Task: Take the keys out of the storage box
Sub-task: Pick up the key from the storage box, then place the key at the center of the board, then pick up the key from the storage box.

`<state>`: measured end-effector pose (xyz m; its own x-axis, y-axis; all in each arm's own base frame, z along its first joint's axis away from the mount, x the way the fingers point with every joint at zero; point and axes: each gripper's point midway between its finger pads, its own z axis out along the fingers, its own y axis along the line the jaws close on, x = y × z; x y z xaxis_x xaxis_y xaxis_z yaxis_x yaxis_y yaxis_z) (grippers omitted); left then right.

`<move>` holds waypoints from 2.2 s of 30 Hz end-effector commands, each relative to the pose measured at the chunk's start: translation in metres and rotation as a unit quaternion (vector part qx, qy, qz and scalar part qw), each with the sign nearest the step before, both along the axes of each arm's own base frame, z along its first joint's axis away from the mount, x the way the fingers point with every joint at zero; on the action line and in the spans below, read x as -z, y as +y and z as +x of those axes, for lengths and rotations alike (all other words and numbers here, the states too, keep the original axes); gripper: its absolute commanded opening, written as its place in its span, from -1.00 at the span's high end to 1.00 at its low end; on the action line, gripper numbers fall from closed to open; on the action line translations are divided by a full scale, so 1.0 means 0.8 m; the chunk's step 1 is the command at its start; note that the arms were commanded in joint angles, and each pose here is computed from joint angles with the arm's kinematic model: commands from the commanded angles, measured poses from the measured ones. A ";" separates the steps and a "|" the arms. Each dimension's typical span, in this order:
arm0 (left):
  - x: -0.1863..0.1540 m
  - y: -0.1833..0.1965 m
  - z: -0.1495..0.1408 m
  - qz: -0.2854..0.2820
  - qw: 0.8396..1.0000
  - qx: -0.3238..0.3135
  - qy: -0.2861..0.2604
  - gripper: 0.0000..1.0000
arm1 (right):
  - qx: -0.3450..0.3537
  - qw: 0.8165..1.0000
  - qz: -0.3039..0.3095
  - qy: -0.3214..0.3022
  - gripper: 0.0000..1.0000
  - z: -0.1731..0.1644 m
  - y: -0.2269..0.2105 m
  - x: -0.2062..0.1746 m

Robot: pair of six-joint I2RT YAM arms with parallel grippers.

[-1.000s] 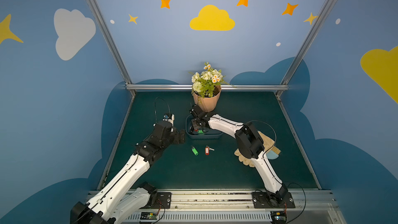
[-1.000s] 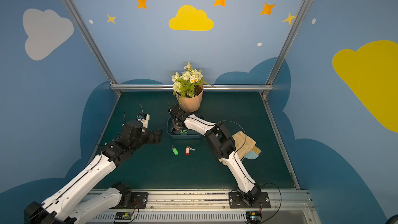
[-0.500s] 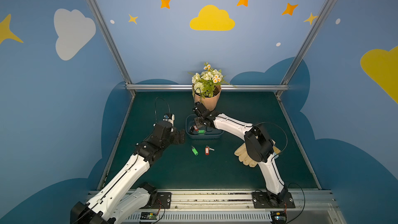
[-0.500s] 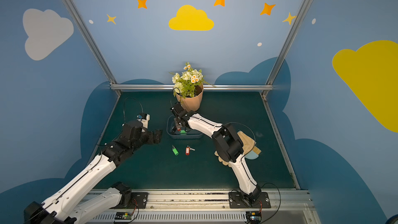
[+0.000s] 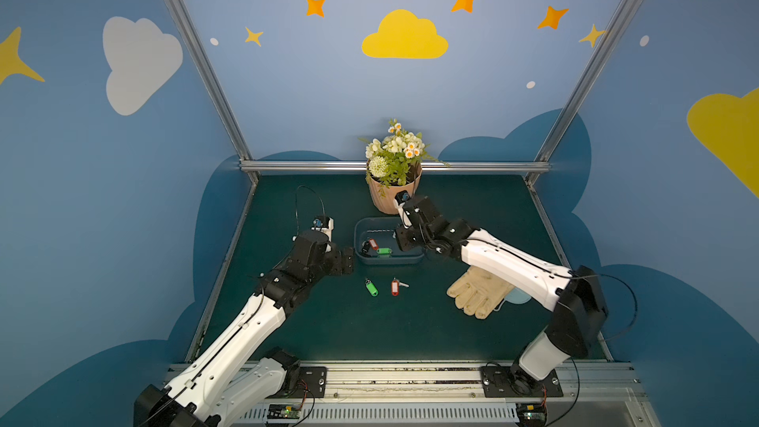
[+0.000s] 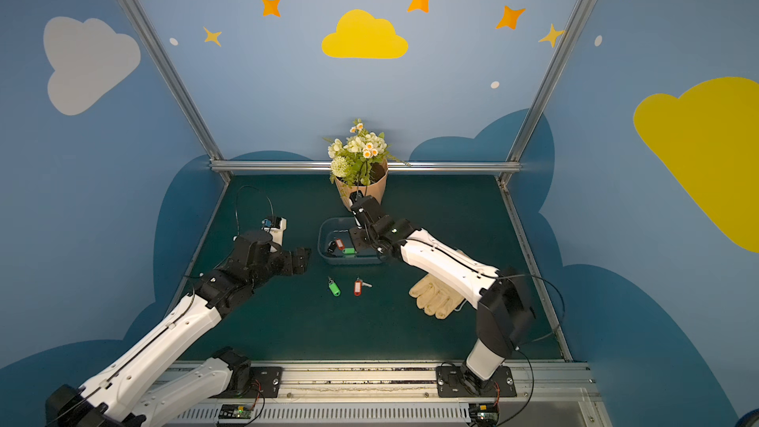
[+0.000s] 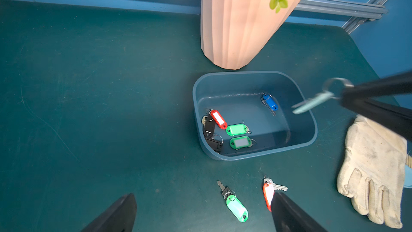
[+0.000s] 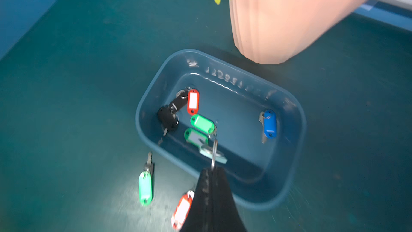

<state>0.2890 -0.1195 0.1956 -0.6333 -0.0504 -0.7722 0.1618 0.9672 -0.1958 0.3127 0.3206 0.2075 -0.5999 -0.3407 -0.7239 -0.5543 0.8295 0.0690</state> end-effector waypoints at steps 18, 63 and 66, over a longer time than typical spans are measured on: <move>0.009 -0.015 0.006 -0.029 0.999 0.013 0.011 -1.00 | 0.016 0.990 -0.042 0.134 1.00 -0.089 -0.095 0.142; 0.012 -0.002 0.003 -0.011 1.000 0.001 0.012 -1.00 | 0.153 0.982 -0.023 0.112 0.48 0.072 -0.029 0.103; 0.010 0.000 0.003 -0.011 1.000 -0.001 0.009 -1.00 | 0.185 0.976 -0.037 0.105 0.29 0.093 -0.029 0.123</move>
<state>0.2927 -0.1251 0.1859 -0.6550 -0.0689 -0.7525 0.1661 0.9583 -0.2323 0.3742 0.3008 0.1161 -0.8189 -0.1790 -0.5452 -0.2778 0.9550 0.1036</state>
